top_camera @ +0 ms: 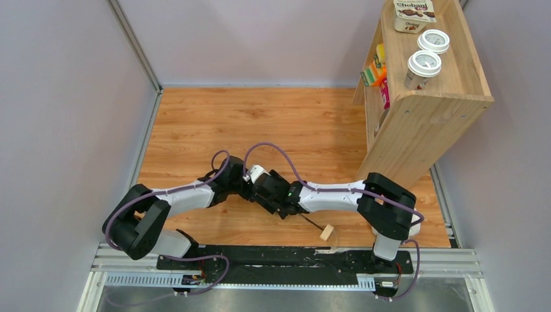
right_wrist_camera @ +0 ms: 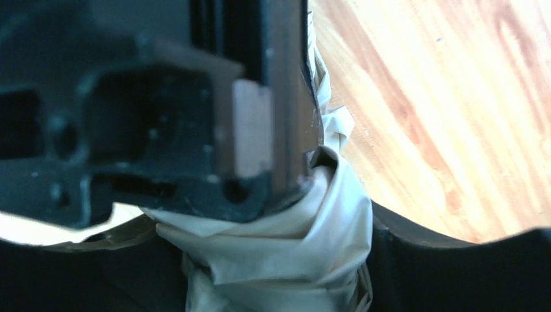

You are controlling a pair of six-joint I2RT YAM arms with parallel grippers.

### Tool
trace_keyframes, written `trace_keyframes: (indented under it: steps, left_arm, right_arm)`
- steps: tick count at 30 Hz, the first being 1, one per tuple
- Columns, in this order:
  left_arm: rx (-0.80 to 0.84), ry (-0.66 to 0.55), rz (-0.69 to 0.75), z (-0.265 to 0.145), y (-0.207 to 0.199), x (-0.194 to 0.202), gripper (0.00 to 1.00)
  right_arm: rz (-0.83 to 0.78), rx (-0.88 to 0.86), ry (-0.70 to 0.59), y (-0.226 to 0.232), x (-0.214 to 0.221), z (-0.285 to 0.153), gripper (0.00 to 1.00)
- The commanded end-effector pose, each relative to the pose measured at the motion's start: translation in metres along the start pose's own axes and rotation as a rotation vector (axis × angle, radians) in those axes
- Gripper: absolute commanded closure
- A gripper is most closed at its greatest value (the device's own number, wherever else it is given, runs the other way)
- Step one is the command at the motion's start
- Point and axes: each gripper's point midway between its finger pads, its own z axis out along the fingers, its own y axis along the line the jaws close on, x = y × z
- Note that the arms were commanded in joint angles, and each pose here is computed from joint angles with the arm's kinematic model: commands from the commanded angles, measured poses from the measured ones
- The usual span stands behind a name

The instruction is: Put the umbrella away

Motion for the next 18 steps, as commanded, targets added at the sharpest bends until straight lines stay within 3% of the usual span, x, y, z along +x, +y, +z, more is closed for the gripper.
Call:
trace_keyframes:
  steps: [1,6,7,11,12,13,15,18]
  left_arm:
    - [0.051,0.115,-0.060,-0.019,-0.024,0.023,1.00]
    - [0.060,0.121,-0.040,-0.019,-0.028,0.024,1.00]
    - [0.063,0.121,-0.039,-0.019,-0.029,0.024,1.00]
    - [0.124,0.098,0.023,-0.017,-0.039,0.020,0.99]
    - [0.129,0.088,0.072,-0.017,-0.038,0.019,0.80]
    - [0.100,0.061,0.123,-0.017,-0.031,0.014,0.55]
    - [0.095,0.005,0.223,-0.020,-0.033,0.005,0.26]
    - [0.071,-0.053,0.364,-0.028,-0.032,-0.004,0.26]
  right_arm:
    - [-0.097,0.249,-0.014,-0.045,-0.005,0.010,0.38]
    - [-0.067,0.213,-0.060,-0.039,-0.013,0.007,0.94]
    - [-0.063,0.209,-0.071,-0.039,-0.015,0.006,1.00]
    - [-0.052,0.139,-0.103,-0.031,-0.024,0.000,1.00]
    - [-0.041,0.097,-0.106,-0.027,-0.024,-0.002,1.00]
    - [-0.027,0.050,-0.109,-0.023,-0.024,-0.004,1.00]
    - [0.014,-0.056,-0.116,-0.017,-0.024,-0.008,1.00]
    - [0.155,-0.235,-0.094,-0.012,-0.022,-0.012,1.00]
